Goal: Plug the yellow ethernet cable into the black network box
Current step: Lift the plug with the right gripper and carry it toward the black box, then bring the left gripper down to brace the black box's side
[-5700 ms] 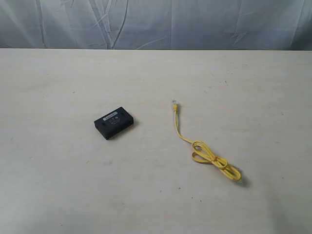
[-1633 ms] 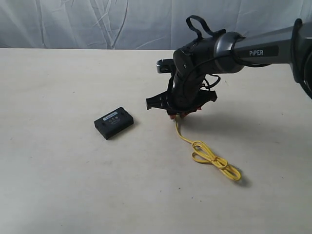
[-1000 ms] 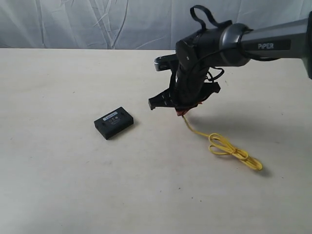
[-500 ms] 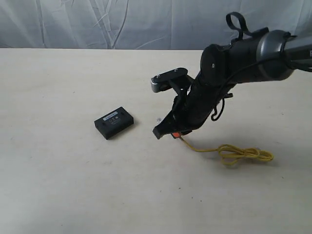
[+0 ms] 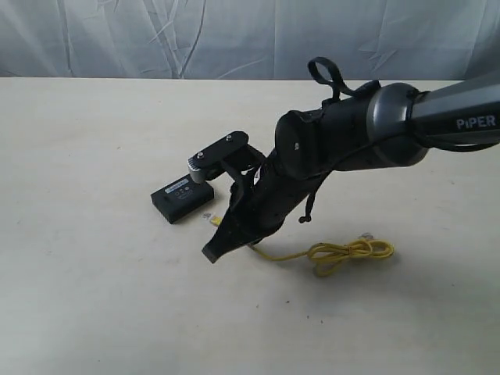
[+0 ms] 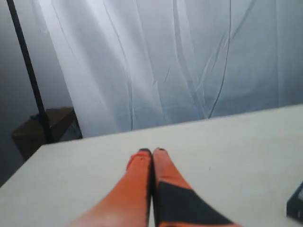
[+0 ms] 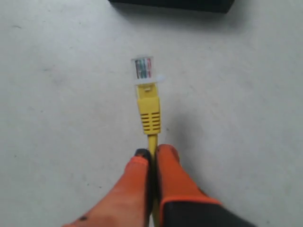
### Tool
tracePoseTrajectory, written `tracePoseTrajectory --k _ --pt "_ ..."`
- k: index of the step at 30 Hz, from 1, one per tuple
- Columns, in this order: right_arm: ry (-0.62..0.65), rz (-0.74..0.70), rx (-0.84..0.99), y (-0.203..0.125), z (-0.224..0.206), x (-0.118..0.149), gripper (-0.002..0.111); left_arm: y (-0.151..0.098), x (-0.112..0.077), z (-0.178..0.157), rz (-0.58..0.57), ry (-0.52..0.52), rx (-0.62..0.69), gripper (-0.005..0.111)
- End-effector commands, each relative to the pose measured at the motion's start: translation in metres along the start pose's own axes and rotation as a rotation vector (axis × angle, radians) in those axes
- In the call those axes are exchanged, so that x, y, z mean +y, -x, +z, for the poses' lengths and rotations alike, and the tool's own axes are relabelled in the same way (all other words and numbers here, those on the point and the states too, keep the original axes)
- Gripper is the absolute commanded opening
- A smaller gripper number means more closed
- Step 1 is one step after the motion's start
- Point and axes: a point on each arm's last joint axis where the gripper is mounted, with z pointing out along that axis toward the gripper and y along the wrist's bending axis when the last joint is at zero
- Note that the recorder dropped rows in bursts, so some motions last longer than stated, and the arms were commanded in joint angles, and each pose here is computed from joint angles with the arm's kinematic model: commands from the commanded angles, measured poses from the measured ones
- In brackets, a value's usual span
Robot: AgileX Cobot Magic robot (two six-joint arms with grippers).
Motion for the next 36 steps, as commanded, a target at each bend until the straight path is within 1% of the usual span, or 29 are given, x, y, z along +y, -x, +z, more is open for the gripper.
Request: tracePoseTrajectory --k 1,4,5,7,8,10,11,12,14,16,17,19,21,23,25,27,28,30,32,33,36 --pt "0.000 0.000 0.002 -0.002 0.010 0.002 0.000 0.018 0.001 -0.002 -0.078 0.006 -0.205 0.000" --pt "0.005 0.010 0.005 -0.003 0.011 0.002 0.000 0.018 0.001 -0.002 -0.078 0.006 -0.207 0.000" --pt "0.005 0.012 0.004 -0.003 0.011 0.002 0.000 0.018 0.001 -0.002 -0.108 0.006 -0.207 0.000" --pt "0.006 0.011 0.006 -0.003 0.011 0.002 0.000 0.019 0.002 -0.002 -0.130 0.008 -0.215 0.000" --pt "0.008 0.011 0.010 -0.003 0.011 0.002 0.000 0.019 0.002 -0.002 -0.150 0.009 -0.215 0.000" --pt "0.015 0.011 0.025 -0.005 0.011 0.003 0.000 0.018 0.003 -0.002 -0.238 0.013 -0.214 0.000" --pt "0.019 0.011 0.033 -0.005 0.011 0.003 0.000 0.018 0.004 -0.002 -0.263 0.014 -0.212 0.000" --pt "0.022 0.011 0.038 -0.005 0.010 0.004 0.000 0.024 0.005 -0.002 -0.275 0.014 -0.203 0.000" --pt "0.023 0.011 0.040 -0.005 0.010 0.004 0.000 0.039 0.006 0.003 -0.254 0.004 -0.129 0.000" --pt "0.024 0.010 0.037 -0.003 0.010 0.004 0.000 0.056 0.008 0.014 -0.217 -0.012 -0.011 0.000" --pt "0.024 0.009 0.034 -0.002 0.010 0.004 0.000 0.063 0.009 0.020 -0.197 -0.015 0.028 0.000" --pt "0.030 0.006 0.034 0.002 0.008 0.004 0.000 0.079 0.012 0.042 -0.157 -0.021 0.112 0.000" --pt "0.037 0.003 0.035 0.006 0.005 0.005 0.000 0.087 0.014 0.071 -0.101 -0.030 0.223 0.000" --pt "0.041 0.001 0.033 0.009 0.003 0.005 0.000 0.088 0.014 0.105 -0.075 -0.044 0.354 0.000" --pt "0.041 0.000 0.032 0.010 0.003 0.005 0.000 0.081 0.013 0.139 -0.050 -0.064 0.476 0.000" --pt "0.041 0.000 0.032 0.010 0.003 0.005 0.000 0.071 0.008 0.172 -0.023 -0.101 0.584 0.000" --pt "0.039 0.000 0.027 0.010 0.003 0.005 0.000 0.058 0.003 0.192 -0.010 -0.126 0.662 0.000" --pt "0.032 0.001 0.012 0.011 0.003 0.004 0.000 0.042 -0.008 0.221 0.027 -0.193 0.764 0.000" --pt "0.024 0.001 -0.005 0.013 0.003 0.003 0.000 0.023 -0.023 0.250 0.050 -0.284 0.861 0.000" --pt "0.021 0.001 -0.012 0.014 0.003 0.003 0.000 0.016 -0.029 0.260 0.040 -0.327 0.899 0.000" --pt "0.019 0.001 -0.015 0.014 0.003 0.003 0.000 -0.004 -0.050 0.300 0.043 -0.498 0.954 0.000"
